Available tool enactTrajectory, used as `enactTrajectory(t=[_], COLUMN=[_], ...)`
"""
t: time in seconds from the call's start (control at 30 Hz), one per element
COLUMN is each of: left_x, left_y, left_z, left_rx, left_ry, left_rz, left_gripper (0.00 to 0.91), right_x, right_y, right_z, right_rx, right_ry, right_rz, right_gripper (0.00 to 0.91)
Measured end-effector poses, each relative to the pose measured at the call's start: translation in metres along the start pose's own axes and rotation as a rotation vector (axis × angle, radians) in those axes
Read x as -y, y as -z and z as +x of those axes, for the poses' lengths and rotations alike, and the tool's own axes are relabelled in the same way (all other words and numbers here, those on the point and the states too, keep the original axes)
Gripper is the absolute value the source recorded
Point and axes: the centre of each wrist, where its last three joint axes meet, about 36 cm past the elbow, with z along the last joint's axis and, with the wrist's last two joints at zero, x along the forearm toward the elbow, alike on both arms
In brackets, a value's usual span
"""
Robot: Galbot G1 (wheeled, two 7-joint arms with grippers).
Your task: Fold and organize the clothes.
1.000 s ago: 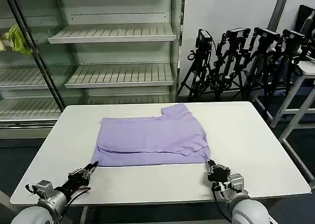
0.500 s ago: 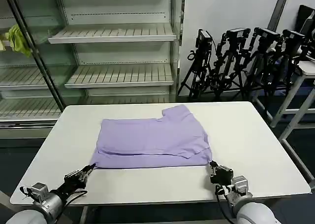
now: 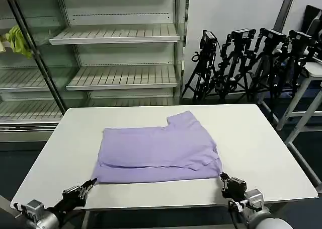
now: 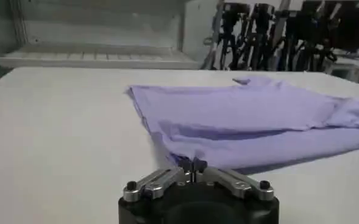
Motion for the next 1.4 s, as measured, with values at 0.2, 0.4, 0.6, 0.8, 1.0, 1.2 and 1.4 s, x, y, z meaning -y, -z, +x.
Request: enactTrajectory(t=[0.2,0.4,0.6,0.8,1.0,1.2,1.4], left_x=[0.012,0.023,0.027,0.026,0.026,0.026,0.027], left_y=[-0.003,-0.007,-0.011,-0.011,-0.012,-0.012,-0.008], left_z=[0.021,0.035,0.041,0.043,0.044,0.044,0.046], left_rx=[-0.041,-0.07,-0.085,-0.088,-0.09,-0.09,-0.078], left_ry=[-0.007,-0.016,-0.015,-0.012,-0.01,-0.011,-0.008], left_rz=[-0.018,-0.024,-0.025,-0.03,-0.029,-0.031,-0.042], left_gripper=[0.071,0.071,0.071,0.071,0.071,0.907,0.907], right_x=[0.005,0.006,0.004,0.002,-0.001,-0.002,-0.002], right_y=[0.004,0.003,-0.001,-0.005,-0.009,-0.008,-0.005], right_z=[0.019,0.034,0.043,0.048,0.05,0.052,0.054], right_rx=[-0.008,-0.015,-0.035,-0.048,-0.06,-0.07,-0.07], right_ry=[-0.004,-0.004,0.0,0.002,0.004,0.002,-0.004], right_rz=[0.037,0.061,0.071,0.072,0.072,0.08,0.089], right_gripper=[0.0,0.0,0.0,0.0,0.0,0.907,0.907])
